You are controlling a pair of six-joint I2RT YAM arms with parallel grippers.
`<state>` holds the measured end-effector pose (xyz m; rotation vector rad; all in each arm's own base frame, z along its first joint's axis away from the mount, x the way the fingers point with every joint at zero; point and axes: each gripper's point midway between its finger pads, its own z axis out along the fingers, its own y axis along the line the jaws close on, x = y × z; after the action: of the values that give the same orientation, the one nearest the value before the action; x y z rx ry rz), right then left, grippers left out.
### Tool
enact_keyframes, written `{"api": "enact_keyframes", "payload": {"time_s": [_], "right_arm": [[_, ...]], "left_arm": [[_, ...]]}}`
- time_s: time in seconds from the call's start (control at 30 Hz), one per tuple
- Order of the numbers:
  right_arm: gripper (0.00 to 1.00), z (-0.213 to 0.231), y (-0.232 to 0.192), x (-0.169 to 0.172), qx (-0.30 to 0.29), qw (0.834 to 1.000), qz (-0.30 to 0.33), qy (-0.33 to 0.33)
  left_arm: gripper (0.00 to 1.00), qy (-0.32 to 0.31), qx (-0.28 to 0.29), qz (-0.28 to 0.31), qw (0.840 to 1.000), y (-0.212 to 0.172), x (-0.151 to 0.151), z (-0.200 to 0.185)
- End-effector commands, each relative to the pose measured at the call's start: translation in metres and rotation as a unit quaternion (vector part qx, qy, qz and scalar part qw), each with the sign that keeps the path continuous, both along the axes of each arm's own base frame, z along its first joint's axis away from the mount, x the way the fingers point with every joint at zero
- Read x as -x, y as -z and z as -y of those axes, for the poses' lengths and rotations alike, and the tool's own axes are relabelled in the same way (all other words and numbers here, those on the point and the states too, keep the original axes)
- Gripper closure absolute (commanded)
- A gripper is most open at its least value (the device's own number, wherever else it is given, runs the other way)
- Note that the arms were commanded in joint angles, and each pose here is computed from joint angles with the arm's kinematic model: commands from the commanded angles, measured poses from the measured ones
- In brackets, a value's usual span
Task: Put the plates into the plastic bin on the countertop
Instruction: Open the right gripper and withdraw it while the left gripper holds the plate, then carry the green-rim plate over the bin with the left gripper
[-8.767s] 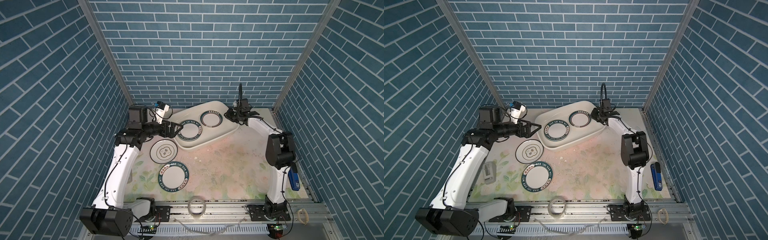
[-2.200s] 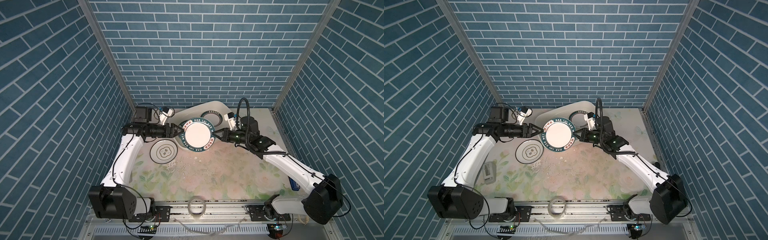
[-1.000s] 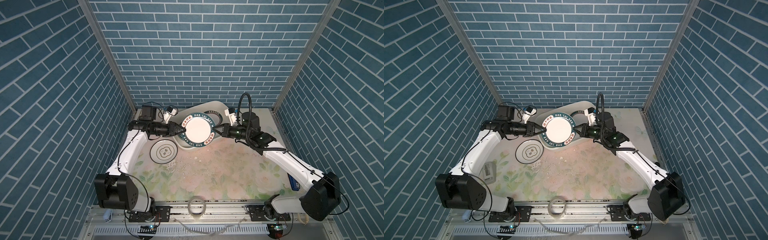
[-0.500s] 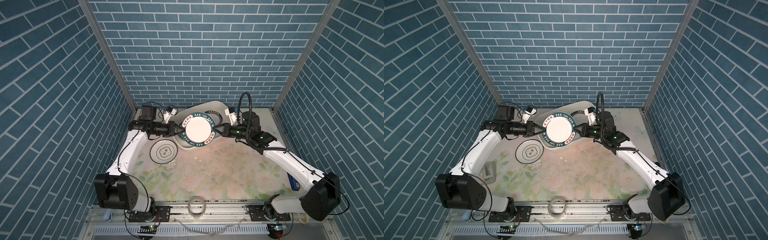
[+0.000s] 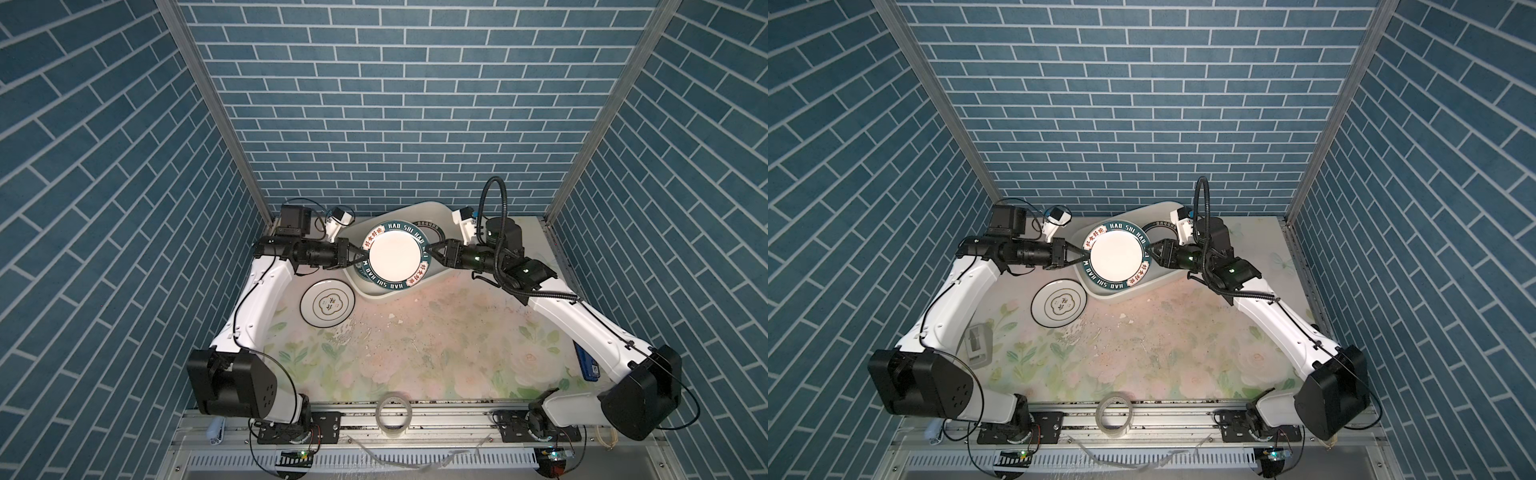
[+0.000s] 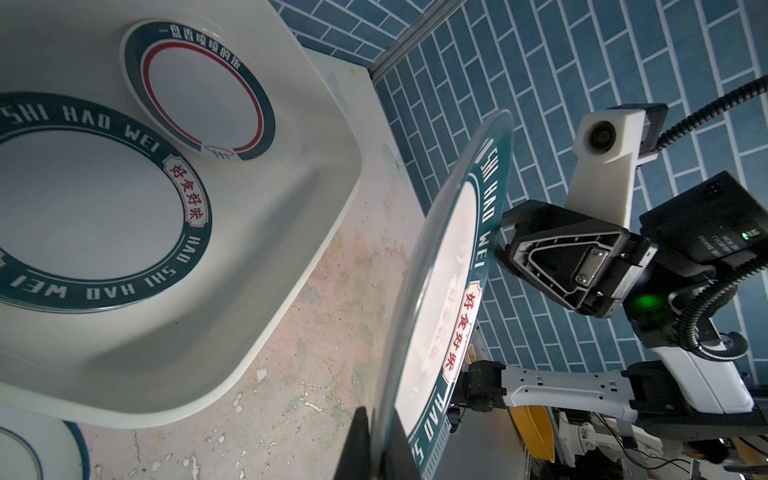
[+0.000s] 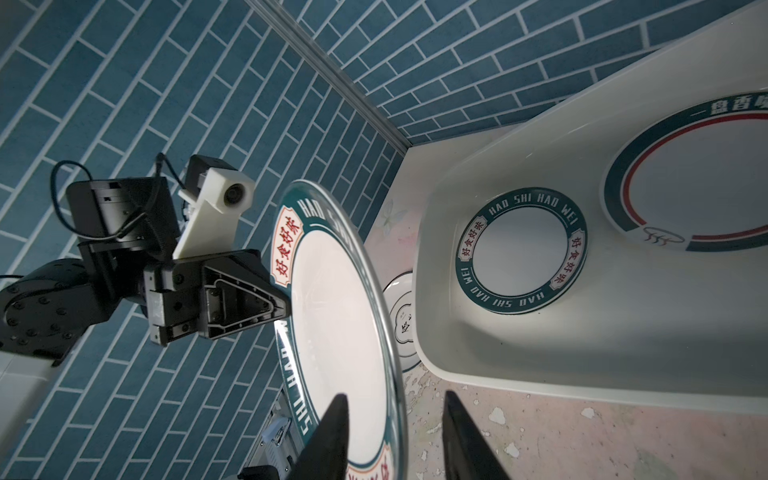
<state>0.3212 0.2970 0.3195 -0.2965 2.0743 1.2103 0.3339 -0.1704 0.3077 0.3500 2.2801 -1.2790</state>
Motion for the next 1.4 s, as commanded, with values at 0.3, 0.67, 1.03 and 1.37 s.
{"api": "enact_keyframes", "payload": {"time_s": [0.3,0.67,1.03,1.37], "right_arm": [[0.56,0.083,-0.022,-0.017,0.046,0.989,0.035,0.136],[0.56,0.127,0.007,0.007,0.074,0.979,-0.010,0.191],[0.57,0.140,0.035,0.018,0.086,0.971,-0.050,0.216],[0.57,0.143,0.051,0.020,0.095,0.967,-0.072,0.225]], "left_arm": [[1.00,-0.029,-0.043,0.064,0.997,-0.017,-0.048,-0.004],[1.00,-0.055,-0.040,0.051,0.996,0.017,-0.133,0.034],[1.00,-0.118,-0.029,-0.013,0.993,0.081,-0.220,0.076],[1.00,-0.144,-0.016,-0.047,0.988,0.122,-0.263,0.097]]}}
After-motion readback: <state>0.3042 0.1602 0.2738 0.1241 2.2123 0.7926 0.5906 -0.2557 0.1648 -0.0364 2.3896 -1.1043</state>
